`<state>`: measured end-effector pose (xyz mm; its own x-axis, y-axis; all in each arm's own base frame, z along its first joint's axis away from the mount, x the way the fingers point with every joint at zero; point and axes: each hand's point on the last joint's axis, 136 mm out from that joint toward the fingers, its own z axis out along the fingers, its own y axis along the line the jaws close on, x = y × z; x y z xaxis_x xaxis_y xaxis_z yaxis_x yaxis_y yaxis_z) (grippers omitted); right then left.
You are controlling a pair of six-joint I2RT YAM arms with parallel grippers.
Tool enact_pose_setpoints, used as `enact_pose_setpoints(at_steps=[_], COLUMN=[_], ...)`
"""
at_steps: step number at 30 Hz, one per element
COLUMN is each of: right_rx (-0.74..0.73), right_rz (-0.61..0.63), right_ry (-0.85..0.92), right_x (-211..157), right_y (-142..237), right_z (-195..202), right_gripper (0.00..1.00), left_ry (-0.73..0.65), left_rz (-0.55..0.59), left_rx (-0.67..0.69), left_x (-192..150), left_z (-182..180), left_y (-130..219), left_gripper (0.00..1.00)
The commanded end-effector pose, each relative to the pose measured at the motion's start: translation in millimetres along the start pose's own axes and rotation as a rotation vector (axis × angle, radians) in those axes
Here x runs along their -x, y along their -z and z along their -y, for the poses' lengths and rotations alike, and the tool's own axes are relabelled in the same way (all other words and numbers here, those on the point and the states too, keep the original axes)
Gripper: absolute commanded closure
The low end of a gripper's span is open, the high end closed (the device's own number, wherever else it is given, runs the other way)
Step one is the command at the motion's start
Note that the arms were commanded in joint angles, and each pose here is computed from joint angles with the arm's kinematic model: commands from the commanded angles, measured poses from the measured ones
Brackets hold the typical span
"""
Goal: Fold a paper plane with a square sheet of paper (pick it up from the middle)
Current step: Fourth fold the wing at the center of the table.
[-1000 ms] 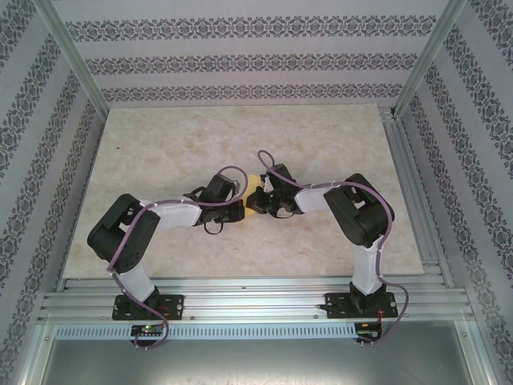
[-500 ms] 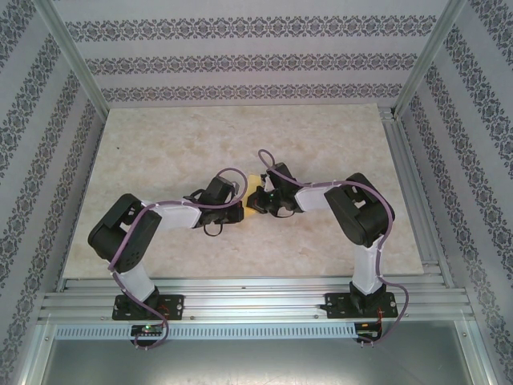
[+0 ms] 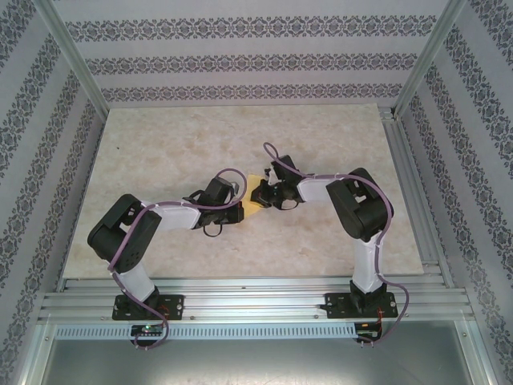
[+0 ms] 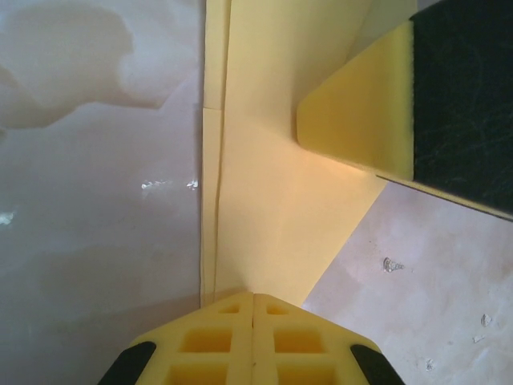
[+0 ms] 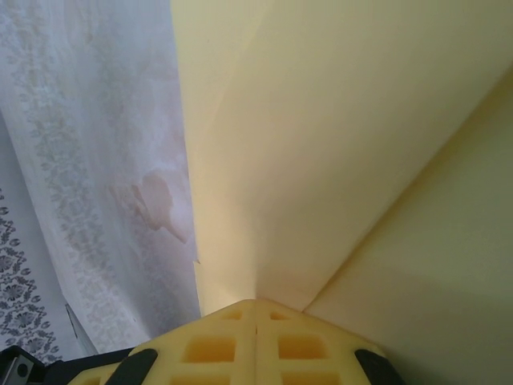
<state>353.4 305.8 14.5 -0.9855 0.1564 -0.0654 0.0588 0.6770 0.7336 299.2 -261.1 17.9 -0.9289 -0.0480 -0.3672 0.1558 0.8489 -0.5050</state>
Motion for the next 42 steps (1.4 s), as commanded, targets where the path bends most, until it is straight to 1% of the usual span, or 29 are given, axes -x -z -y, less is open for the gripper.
enact_pose_setpoints(at_steps=[1,5,10,14,17,19,22,26,30,33,36,39,42], right_rx=[-0.104,-0.103,-0.117,-0.124,-0.133,-0.135,-0.124,-0.12,-0.113,-0.102,-0.081,-0.064,-0.057], right_rz=[0.125,0.159,0.173,0.2,0.234,0.252,0.274,0.276,0.266,0.252,0.224,0.206,0.189], right_ry=[-0.021,-0.018,-0.035,-0.043,-0.022,-0.003,0.014,0.015,-0.001,-0.006,0.017,0.048,0.066], right_x=[36.9,50.6,61.6,70.4,74.4,73.6,67.8,49.7,31.7,22.8,18.3,17.8,18.4], right_y=[7.6,11.7,11.5,20.4,35.9,47.3,61.4,68.6,66.0,58.2,47.3,37.1,28.6], right_z=[29.3,26.1,32.7,33.4,25.5,18.3,8.8,3.7,0.6,-3.9,-14.7,-26.0,-32.1], right_gripper=[0.95,0.94,0.93,0.92,0.87,0.81,0.71,0.62,0.55,0.51,0.5,0.51,0.53], left_ry=[0.028,0.029,0.027,0.022,0.015,0.008,-0.006,-0.02,-0.012,0.01,0.031,0.057,0.089], left_rz=[-0.169,-0.177,-0.179,-0.176,-0.162,-0.144,-0.091,0.003,0.089,0.137,0.162,0.162,0.165], left_rx=[0.083,0.081,0.076,0.071,0.057,0.042,0.0,-0.047,-0.015,0.025,0.067,0.098,0.102], left_x=[-48.5,-51.2,-51.9,-49.9,-44.5,-37.3,-17.7,11.4,29.9,36.7,39.0,39.0,39.3], left_z=[-32.3,-33.4,-33.0,-30.7,-25.3,-18.2,-0.2,24.2,24.0,13.3,1.5,-10.6,-20.4], left_y=[-5.3,-6.1,-6.2,-5.3,-2.0,2.1,13.3,34.0,52.8,62.1,68.6,71.1,72.8], left_gripper=[1.0,1.0,1.0,0.99,0.97,0.94,0.86,0.64,0.48,0.36,0.26,0.21,0.15])
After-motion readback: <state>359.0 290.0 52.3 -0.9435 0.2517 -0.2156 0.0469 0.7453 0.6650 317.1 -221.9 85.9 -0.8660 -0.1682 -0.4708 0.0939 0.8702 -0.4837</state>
